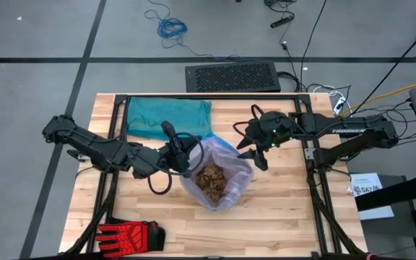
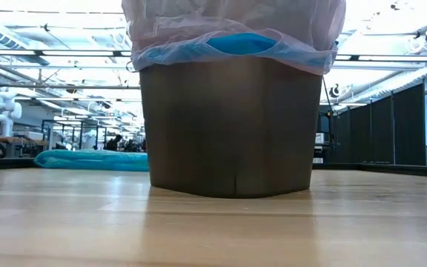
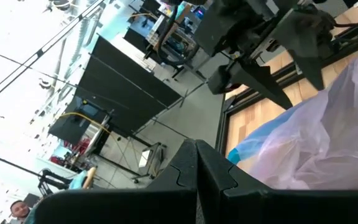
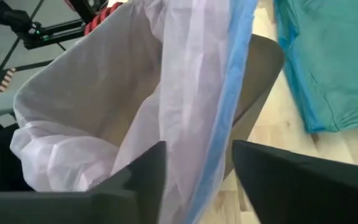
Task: Place trash/remove bag and relplace
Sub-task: Remove the trash bag from the trash bin and put it on the top right of the table
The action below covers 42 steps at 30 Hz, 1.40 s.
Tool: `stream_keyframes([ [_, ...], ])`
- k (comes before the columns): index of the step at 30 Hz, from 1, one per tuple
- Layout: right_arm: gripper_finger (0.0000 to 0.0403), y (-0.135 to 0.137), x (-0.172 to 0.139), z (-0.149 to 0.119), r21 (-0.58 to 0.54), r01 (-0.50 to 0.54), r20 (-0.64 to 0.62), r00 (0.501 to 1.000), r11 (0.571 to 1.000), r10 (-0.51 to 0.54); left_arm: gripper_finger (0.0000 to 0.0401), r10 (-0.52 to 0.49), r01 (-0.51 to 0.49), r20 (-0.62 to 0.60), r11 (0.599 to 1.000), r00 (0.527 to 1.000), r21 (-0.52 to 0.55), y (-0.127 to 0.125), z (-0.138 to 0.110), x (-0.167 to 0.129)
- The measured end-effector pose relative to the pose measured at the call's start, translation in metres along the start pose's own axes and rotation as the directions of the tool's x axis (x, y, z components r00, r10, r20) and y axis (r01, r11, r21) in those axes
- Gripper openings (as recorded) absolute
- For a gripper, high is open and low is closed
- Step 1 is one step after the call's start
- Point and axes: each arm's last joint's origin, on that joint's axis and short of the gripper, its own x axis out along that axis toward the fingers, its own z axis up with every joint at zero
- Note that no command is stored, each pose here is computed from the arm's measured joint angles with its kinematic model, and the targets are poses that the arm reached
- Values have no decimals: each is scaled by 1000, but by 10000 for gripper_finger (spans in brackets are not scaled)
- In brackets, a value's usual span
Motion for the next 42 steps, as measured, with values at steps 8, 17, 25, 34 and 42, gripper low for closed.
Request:
stream_keyframes([
  [8, 11, -2, 12, 3, 26, 5, 4, 1000, 1000, -5, 0, 40, -40, -39, 999, 998, 1, 1, -1, 0],
  [17, 1, 9, 19, 3, -52, 128, 46, 991, 990, -126, 0, 164, -169, -158, 985, 974, -17, 6, -5, 1],
  [25, 0, 54, 20, -2, -330, 204, 158, 974, 922, -160, 10, 176, -188, -193, 981, 965, -43, 10, -12, 9],
  [34, 0, 86, 15, -12, -481, 366, 245, 929, 796, -278, 93, 32, -39, -112, 998, 993, -57, 2, -13, 9],
  [42, 0, 90, 14, -12, -469, 378, 264, 922, 798, -282, 127, -109, 98, -64, 983, 992, -158, -1, -19, 15],
])
